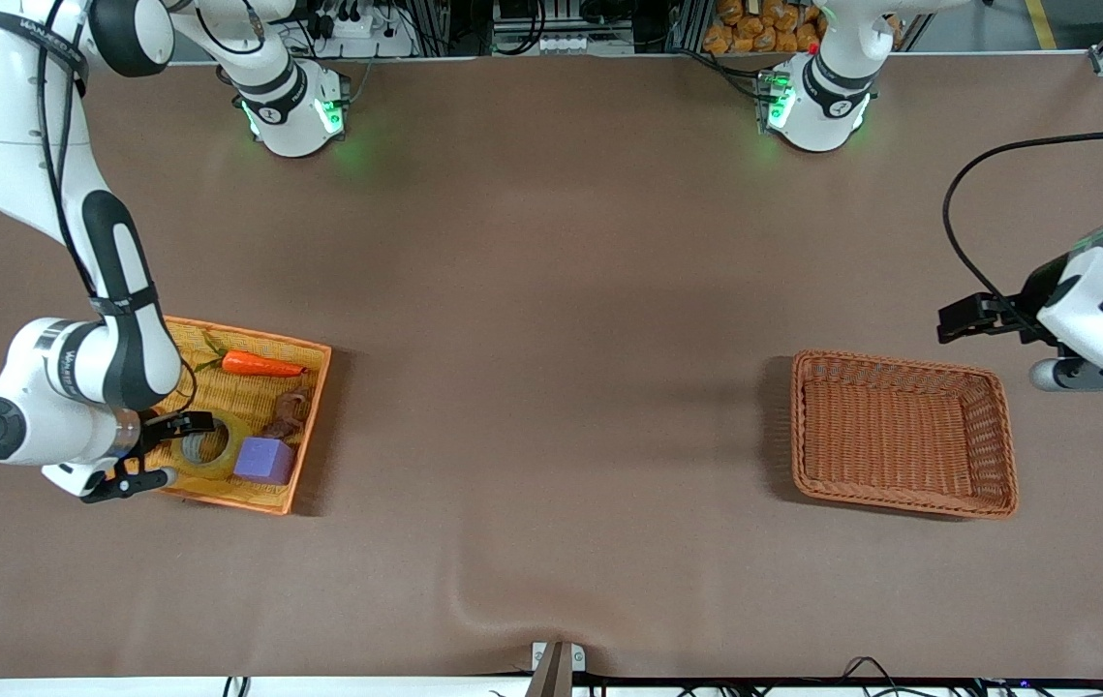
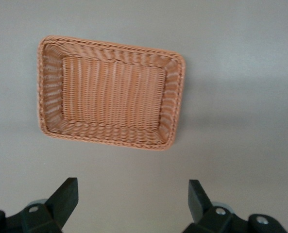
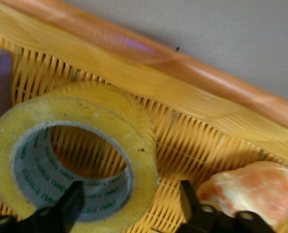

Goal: Transfer tape with both arms
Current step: 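Grasp the tape roll rim with the right gripper and lift it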

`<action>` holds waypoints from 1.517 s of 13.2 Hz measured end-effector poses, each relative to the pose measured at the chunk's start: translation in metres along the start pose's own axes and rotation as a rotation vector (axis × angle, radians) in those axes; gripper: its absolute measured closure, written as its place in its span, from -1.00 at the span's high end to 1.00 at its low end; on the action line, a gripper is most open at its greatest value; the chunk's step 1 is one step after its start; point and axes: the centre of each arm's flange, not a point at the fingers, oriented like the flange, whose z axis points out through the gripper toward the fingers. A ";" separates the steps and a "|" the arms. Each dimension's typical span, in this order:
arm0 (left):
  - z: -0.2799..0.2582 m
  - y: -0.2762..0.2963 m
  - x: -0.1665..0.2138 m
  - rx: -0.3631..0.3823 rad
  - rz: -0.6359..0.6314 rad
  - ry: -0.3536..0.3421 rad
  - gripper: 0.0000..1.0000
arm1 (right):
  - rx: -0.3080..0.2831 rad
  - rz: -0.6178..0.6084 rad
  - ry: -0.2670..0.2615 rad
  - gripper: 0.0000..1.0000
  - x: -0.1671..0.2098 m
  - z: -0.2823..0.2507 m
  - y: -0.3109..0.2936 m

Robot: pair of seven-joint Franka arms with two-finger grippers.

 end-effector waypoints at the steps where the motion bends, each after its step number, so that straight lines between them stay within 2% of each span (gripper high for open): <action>1: -0.001 0.012 0.000 -0.001 0.014 0.008 1.00 | 0.002 -0.003 -0.002 0.38 0.001 0.002 -0.002; 5: 0.003 0.054 -0.003 -0.002 0.046 0.017 1.00 | -0.005 -0.027 0.018 -0.42 0.005 -0.004 -0.003; 6: 0.004 0.055 -0.003 -0.002 0.046 0.016 1.00 | -0.009 -0.062 0.029 -0.54 0.007 -0.008 -0.005; 10: 0.004 0.050 -0.002 -0.001 0.037 0.016 1.00 | -0.036 -0.197 0.076 -0.55 0.020 -0.025 -0.015; 15: 0.005 0.050 -0.001 -0.001 0.036 0.017 1.00 | -0.073 -0.344 0.136 -0.55 0.028 -0.076 -0.011; 17: 0.004 0.050 -0.001 -0.002 0.036 0.018 1.00 | -0.076 -0.383 0.141 -0.55 0.026 -0.100 -0.012; 20: 0.004 0.048 0.000 -0.002 0.033 0.019 1.00 | -0.049 -0.439 0.118 -0.55 0.030 -0.138 -0.037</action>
